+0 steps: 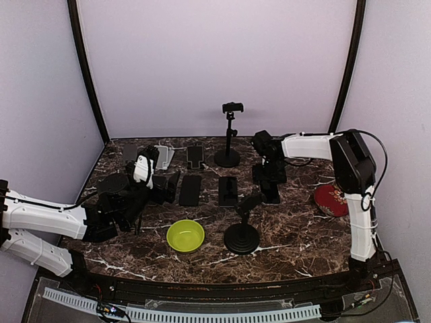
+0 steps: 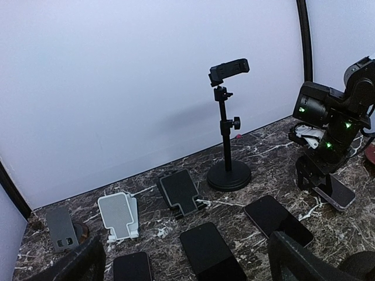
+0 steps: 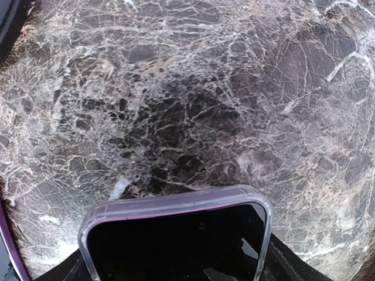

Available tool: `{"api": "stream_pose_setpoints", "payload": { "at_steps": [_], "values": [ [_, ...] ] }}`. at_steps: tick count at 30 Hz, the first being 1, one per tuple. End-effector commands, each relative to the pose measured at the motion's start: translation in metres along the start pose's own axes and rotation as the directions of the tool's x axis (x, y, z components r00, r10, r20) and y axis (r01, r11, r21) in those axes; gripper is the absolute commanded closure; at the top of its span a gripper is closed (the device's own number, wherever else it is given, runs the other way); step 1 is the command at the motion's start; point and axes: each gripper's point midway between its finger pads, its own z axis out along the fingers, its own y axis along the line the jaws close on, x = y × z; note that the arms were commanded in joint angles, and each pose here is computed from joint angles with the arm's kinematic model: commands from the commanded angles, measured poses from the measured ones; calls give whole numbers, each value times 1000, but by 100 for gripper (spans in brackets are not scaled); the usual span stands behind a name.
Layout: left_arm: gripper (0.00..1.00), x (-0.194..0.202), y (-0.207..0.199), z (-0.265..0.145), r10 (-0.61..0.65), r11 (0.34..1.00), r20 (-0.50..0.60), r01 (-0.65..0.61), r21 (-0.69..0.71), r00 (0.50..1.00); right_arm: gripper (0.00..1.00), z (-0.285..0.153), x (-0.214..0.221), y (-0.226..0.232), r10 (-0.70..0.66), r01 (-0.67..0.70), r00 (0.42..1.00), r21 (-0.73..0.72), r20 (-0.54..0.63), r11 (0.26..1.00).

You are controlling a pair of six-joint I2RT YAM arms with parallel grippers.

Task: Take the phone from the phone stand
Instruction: Place the phone at the center of the board, then pick up the phone stand from the center of the board.

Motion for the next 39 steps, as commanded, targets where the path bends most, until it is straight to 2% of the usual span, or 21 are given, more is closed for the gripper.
{"api": "stream_pose_setpoints", "payload": {
  "at_steps": [1, 7, 9, 10, 18, 28, 39],
  "values": [
    [1, -5, 5, -2, -12, 1000, 25, 12, -10, 1000, 36, 19, 24, -12, -3, 4, 998, 25, -70, 1000],
    [1, -5, 5, -3, -6, 1000, 26, 7, -7, 1000, 24, 18, 21, -3, 16, -17, 998, -17, -68, 1000],
    [1, -4, 5, -3, -4, 1000, 23, 4, -8, 1000, 7, 17, 20, -3, 23, -24, 998, -22, -62, 999],
    [1, -4, 4, -2, -3, 1000, 22, 3, -5, 1000, 6, 16, 19, -2, 25, -27, 998, -27, -57, 999],
    [1, -3, 1, -1, -2, 1000, 17, 2, 7, 1000, 1, -5, 7, 6, 58, -59, 998, -88, -12, 994],
    [1, -8, -5, 2, -9, 999, 1, 9, 35, 1000, 1, -56, -26, 10, 83, -51, 982, -191, 167, 980],
    [1, -12, -13, 8, 17, 998, -48, -15, 61, 999, 0, -132, -43, -2, 84, 33, 920, -289, 384, 957]
  ]
}}
